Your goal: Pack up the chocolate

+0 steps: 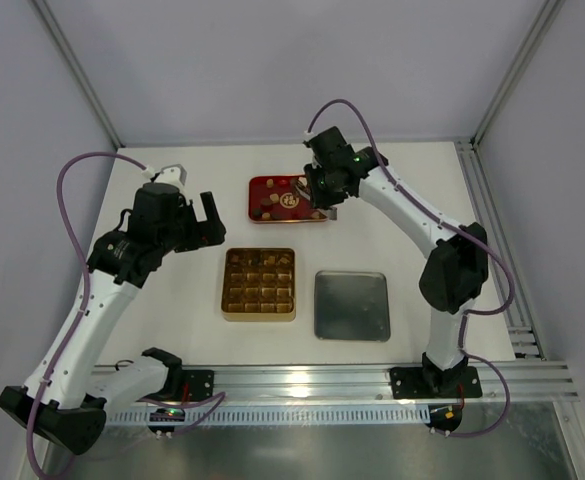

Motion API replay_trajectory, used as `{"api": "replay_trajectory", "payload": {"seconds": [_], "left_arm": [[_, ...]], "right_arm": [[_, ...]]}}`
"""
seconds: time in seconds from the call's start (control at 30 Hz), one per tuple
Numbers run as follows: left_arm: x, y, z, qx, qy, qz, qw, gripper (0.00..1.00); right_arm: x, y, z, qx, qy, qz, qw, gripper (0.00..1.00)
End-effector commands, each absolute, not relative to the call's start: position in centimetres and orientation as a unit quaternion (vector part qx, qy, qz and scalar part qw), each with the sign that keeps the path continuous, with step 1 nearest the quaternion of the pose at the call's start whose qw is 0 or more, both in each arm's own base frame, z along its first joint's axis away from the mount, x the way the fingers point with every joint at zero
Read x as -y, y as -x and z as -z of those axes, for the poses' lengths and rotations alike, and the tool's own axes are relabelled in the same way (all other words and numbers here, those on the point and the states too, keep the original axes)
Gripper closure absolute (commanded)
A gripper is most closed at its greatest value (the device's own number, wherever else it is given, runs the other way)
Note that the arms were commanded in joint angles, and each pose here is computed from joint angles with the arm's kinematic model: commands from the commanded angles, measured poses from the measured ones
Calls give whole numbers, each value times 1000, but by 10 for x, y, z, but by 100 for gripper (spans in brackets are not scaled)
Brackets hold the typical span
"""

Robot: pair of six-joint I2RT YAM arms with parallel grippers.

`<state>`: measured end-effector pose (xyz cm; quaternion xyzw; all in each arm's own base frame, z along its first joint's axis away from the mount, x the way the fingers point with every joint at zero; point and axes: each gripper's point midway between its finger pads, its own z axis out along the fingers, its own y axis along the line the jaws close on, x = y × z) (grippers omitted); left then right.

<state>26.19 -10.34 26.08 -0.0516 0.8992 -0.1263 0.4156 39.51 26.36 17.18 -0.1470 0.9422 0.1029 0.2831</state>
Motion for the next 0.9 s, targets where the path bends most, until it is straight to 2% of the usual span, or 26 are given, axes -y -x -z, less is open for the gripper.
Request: {"api": "replay_trajectory", "payload": {"seconds": [0.0, 0.2, 0.53, 0.67, 0.87], "left_arm": [[102, -266, -281, -886, 52, 130, 442, 0], [102, -267, -282, -885, 54, 129, 444, 0], [101, -266, -285, -883, 58, 130, 448, 0], [100, -265, -283, -884, 59, 128, 446, 0], [98, -263, -280, -885, 60, 125, 444, 0]], "right_arm": [[-273, -382, -215, -919, 155, -144, 332, 72], [-280, -348, -227, -911, 171, -160, 339, 72], [-333, -261, -242, -887, 242, -215, 328, 71], [-352, -228, -232, -881, 278, -224, 311, 71], [-363, -205, -212, -881, 303, -225, 285, 71]]}}
